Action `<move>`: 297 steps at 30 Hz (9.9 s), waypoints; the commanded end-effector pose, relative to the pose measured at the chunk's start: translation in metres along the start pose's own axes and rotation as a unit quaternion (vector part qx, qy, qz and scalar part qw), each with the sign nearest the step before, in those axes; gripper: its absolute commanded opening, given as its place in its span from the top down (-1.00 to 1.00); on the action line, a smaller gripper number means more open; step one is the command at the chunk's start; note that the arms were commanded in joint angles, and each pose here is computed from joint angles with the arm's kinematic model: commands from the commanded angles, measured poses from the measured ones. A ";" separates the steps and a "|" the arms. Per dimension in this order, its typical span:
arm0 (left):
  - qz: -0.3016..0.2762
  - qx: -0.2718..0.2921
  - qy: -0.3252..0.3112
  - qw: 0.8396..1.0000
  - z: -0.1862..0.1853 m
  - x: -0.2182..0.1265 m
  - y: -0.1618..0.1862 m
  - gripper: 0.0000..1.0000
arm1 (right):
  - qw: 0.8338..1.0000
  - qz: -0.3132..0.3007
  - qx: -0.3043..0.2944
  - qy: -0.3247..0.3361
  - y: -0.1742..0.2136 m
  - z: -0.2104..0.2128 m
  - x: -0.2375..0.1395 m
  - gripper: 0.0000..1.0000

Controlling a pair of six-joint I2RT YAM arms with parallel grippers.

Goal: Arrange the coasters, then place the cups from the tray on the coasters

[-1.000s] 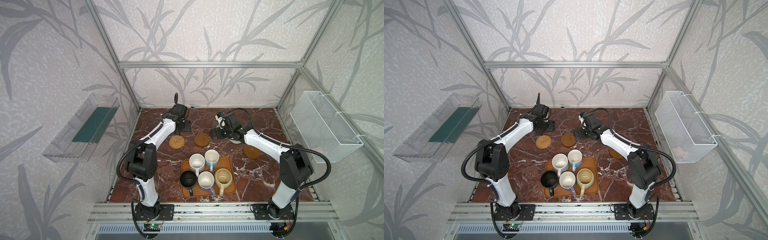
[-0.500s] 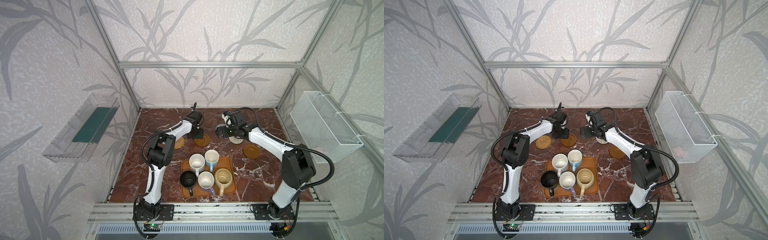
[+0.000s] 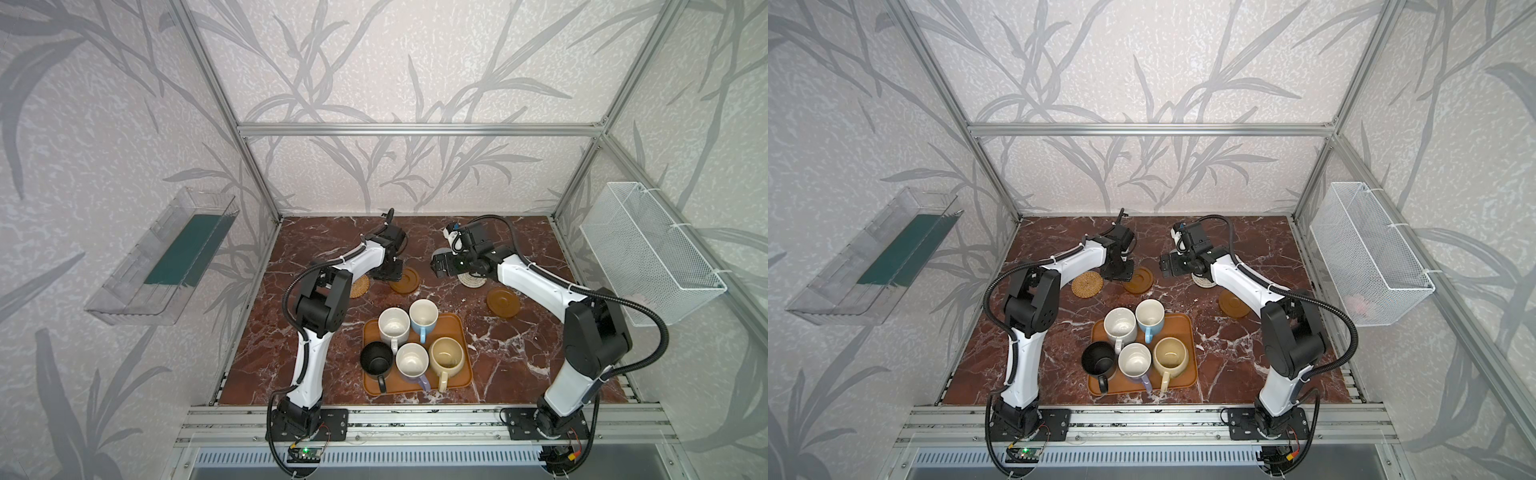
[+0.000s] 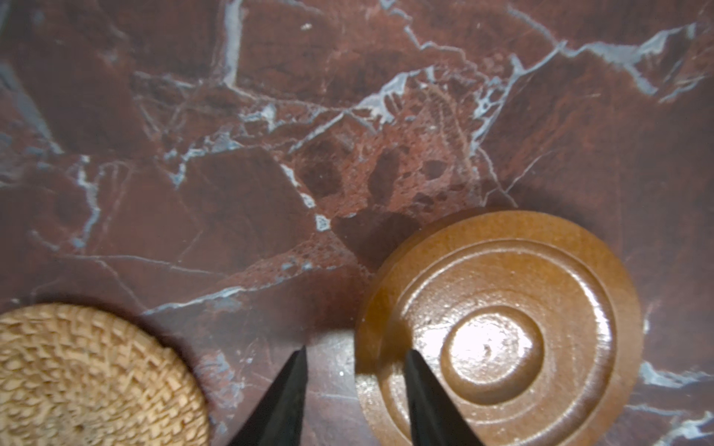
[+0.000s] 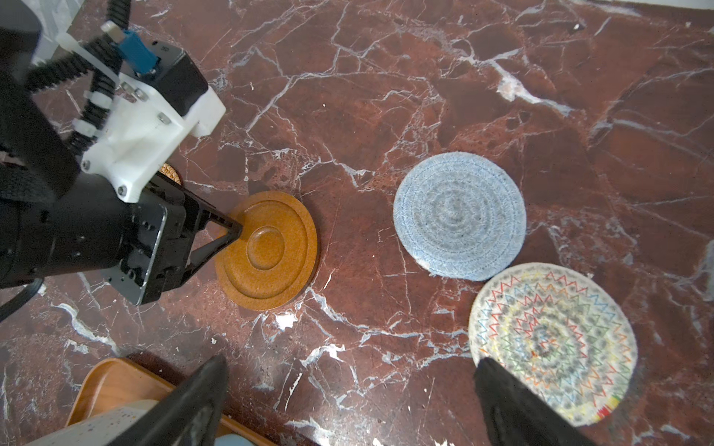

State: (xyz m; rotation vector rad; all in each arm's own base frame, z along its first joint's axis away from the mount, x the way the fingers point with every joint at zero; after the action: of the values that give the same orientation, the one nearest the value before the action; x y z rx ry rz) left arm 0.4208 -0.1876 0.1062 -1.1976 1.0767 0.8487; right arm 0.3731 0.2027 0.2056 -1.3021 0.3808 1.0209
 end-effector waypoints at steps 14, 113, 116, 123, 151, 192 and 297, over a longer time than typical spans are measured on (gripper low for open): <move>0.014 -0.010 -0.070 0.997 0.024 -0.028 0.017 0.16 | 1.000 0.003 0.008 -0.013 0.002 0.001 -0.005 -0.98; -0.193 -0.115 0.247 0.943 -0.004 -0.127 0.008 -0.86 | 0.969 0.234 -0.059 0.050 0.001 -0.035 0.136 0.26; -0.191 -0.114 0.247 0.943 -0.004 -0.126 0.008 -0.86 | 0.967 0.242 -0.062 0.053 0.008 -0.028 0.131 0.28; -0.191 -0.115 0.246 0.943 -0.004 -0.124 0.009 -0.85 | 0.962 0.259 -0.066 0.050 0.029 -0.012 0.121 0.29; -0.213 -0.127 0.256 0.934 -0.001 -0.151 0.012 -0.87 | 0.987 0.155 -0.048 0.019 -0.001 0.019 0.040 0.22; -0.260 -0.024 0.310 0.914 -0.074 -0.176 -0.032 -0.89 | 0.987 0.114 0.057 0.100 0.009 -0.109 0.027 -0.06; -0.162 0.103 0.385 0.903 -0.136 -0.166 -0.019 -0.90 | 0.919 0.209 0.194 0.272 0.124 -0.198 -0.026 -0.38</move>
State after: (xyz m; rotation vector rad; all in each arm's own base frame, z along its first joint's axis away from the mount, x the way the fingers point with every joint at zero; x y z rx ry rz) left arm 0.3635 -0.3191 0.2588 -1.5343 1.5049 -0.0101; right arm 0.3222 0.0083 0.0975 -1.1165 1.2023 0.8432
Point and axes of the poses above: each gripper's point midway between its finger pads, its own x axis out along the fingers, its own z axis along the line the jaws close on, y = z × x, the point moved 8 cm from there along -x, back along the fingers, and after that the axes turned 5 degrees about x, right-handed, at the moved point
